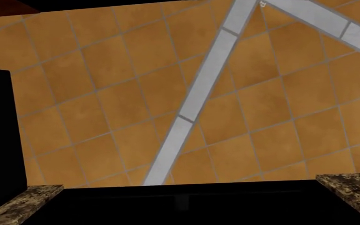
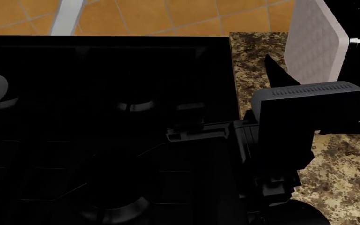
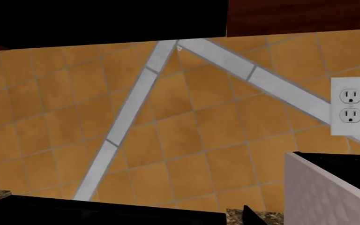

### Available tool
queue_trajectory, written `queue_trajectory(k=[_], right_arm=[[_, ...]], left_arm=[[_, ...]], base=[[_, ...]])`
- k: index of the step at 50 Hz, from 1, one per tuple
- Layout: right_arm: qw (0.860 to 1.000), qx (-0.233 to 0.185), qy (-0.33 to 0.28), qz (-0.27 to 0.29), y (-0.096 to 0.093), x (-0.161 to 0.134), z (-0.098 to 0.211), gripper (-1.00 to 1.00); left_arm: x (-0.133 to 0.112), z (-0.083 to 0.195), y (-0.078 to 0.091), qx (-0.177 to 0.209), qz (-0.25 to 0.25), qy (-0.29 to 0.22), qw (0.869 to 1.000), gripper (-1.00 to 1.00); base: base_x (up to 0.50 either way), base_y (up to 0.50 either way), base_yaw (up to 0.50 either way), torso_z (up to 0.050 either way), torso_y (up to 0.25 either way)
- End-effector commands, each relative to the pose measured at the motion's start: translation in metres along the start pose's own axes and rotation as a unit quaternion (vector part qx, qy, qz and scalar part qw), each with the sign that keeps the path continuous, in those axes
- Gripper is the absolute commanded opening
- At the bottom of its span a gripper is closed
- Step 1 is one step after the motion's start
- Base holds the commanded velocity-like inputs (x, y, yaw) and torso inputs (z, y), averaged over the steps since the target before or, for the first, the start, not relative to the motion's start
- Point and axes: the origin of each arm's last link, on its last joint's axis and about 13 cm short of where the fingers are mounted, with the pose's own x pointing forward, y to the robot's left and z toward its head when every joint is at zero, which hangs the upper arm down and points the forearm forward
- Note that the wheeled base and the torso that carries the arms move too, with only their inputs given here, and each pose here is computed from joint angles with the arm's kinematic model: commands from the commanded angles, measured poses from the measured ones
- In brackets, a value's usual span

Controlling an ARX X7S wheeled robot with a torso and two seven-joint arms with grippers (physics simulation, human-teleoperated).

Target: Press the start button on the microwave

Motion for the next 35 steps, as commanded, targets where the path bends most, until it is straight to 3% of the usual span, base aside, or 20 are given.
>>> queue_trajectory(k=[1,13,19,22,35], right_arm=[[1.0,0.002,-0.005,0.001,0.0,-0.002,0.0,1.0],[1.0,-0.011,-0.014,0.005,0.002,-0.006,0.005,1.0],[0.994,-0.092,-0.056,-0.018,0.008,-0.016,0.032,1.0],[0.993,-0.087,-0.079,-0.01,0.011,-0.02,0.048,1.0],[0.97,-0.166,-0.173,-0.029,0.021,-0.024,0.098,1.0]], left_arm=[[-0.001,0.001,-0.001,0.001,-0.002,-0.003,1.0,1.0],[-0.001,0.001,-0.002,0.003,-0.003,-0.006,1.0,1.0],[-0.001,-0.001,-0.003,0.005,-0.005,-0.006,1.0,1.0],[0.0,-0.001,-0.003,0.005,-0.006,-0.006,1.0,1.0],[-0.001,0.001,-0.002,0.003,-0.005,-0.01,1.0,1.0]], base=[[0.0,0.0,0.0,0.0,0.0],[0.0,0.0,0.0,0.0,0.0],[0.0,0.0,0.0,0.0,0.0],[0.0,0.0,0.0,0.0,0.0],[0.0,0.0,0.0,0.0,0.0]])
